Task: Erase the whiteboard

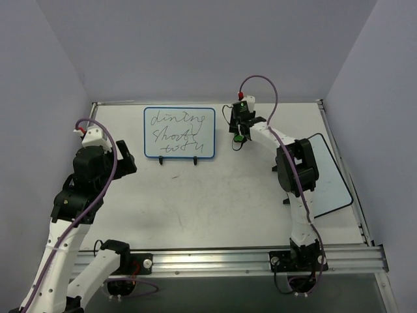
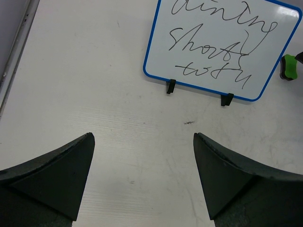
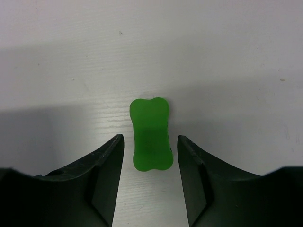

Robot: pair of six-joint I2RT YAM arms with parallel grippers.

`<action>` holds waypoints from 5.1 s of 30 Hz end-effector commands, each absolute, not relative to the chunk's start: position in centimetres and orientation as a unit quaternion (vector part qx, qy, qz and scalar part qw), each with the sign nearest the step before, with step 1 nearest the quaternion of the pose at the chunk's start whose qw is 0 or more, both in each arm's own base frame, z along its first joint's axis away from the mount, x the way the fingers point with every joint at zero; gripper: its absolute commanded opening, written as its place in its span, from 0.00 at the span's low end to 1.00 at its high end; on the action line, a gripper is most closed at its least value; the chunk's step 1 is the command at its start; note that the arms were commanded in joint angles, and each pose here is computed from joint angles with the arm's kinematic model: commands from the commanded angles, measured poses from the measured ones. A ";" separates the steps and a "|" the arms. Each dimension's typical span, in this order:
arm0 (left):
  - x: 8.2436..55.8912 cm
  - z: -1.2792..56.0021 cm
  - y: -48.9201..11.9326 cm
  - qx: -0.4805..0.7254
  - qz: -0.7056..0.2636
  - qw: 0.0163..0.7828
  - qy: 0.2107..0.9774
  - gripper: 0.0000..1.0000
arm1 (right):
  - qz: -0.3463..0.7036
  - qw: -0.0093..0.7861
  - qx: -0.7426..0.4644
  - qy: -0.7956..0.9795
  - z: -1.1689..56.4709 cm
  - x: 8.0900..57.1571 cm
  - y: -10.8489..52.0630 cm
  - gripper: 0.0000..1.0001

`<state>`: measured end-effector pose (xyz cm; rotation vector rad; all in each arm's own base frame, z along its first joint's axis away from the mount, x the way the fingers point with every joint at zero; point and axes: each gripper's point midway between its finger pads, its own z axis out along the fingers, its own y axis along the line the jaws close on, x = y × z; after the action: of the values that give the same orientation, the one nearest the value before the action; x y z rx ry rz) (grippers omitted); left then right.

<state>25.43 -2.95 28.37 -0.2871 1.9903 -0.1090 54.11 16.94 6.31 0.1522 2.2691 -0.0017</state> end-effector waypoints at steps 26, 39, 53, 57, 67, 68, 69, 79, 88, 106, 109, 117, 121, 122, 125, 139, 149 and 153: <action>25.9 29.5 -3.3 -0.114 -0.059 0.550 0.825 0.94 | -0.015 0.405 0.022 0.914 4.1 55.2 17.5 0.47; 25.9 29.6 -3.4 -0.114 -0.061 0.551 0.825 0.94 | -0.019 0.399 0.024 0.917 3.2 55.1 17.4 0.45; 25.9 29.4 -3.4 -0.112 -0.060 0.548 0.827 0.94 | -0.008 0.400 0.037 0.916 3.0 55.3 17.3 0.53; 25.9 29.4 -3.4 -0.112 -0.060 0.548 0.827 0.94 | -0.003 0.397 0.042 0.917 2.9 55.2 17.3 0.52; 25.9 29.3 -3.5 -0.111 -0.061 0.547 0.828 0.94 | 0.008 0.403 0.055 0.913 2.9 55.6 16.9 0.42; 26.0 29.4 -3.5 -0.110 -0.061 0.547 0.827 0.94 | 0.008 0.404 0.056 0.913 2.9 55.7 16.8 0.41; 26.0 29.4 -3.5 -0.110 -0.062 0.547 0.827 0.94 | 0.009 0.403 0.056 0.913 2.9 55.6 16.9 0.40; 26.0 29.2 -3.5 -0.110 -0.061 0.545 0.829 0.94 | 0.009 0.399 0.054 0.915 2.6 55.4 16.7 0.22; 26.1 29.1 -3.6 -0.110 -0.060 0.543 0.830 0.94 | 0.007 0.412 0.063 0.909 4.6 54.4 16.1 0.08; 40.5 30.3 -2.4 -0.267 -0.115 0.517 0.805 0.95 | 0.040 0.496 0.045 0.866 17.0 50.2 20.0 0.07; 45.9 28.3 -1.5 -0.282 -0.098 0.505 0.810 0.95 | 0.047 0.506 0.031 0.861 18.2 49.4 22.2 0.07; 55.1 22.1 2.3 -0.305 -0.136 0.474 0.815 0.94 | 0.068 0.521 0.006 0.851 19.1 48.4 27.3 0.06; 58.1 19.9 3.2 -0.303 -0.153 0.469 0.815 0.92 | 0.079 0.528 -0.003 0.846 19.4 48.2 29.2 0.06; 58.5 19.4 3.3 -0.311 -0.158 0.466 0.813 0.92 | 0.082 0.532 -0.005 0.843 19.9 48.3 29.8 0.06; 60.1 17.7 3.2 -0.318 -0.181 0.446 0.817 0.92 | 0.082 0.533 -0.027 0.842 19.6 48.1 31.5 0.06; 65.3 14.2 -1.6 -0.299 -0.289 0.420 0.807 0.86 | 0.098 0.555 -0.046 0.825 19.8 49.3 35.8 0.05; 66.6 15.2 -5.0 -0.252 -0.365 0.419 0.792 0.86 | 0.090 0.551 -0.061 0.827 17.8 50.0 37.5 0.05; 66.8 15.0 -6.6 -0.224 -0.385 0.420 0.791 0.86 | 0.088 0.556 -0.063 0.824 17.4 50.5 37.8 0.05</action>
<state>65.62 -4.71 12.06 -0.6893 2.0626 -0.8756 49.53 36.90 15.01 -0.1704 2.0230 0.1956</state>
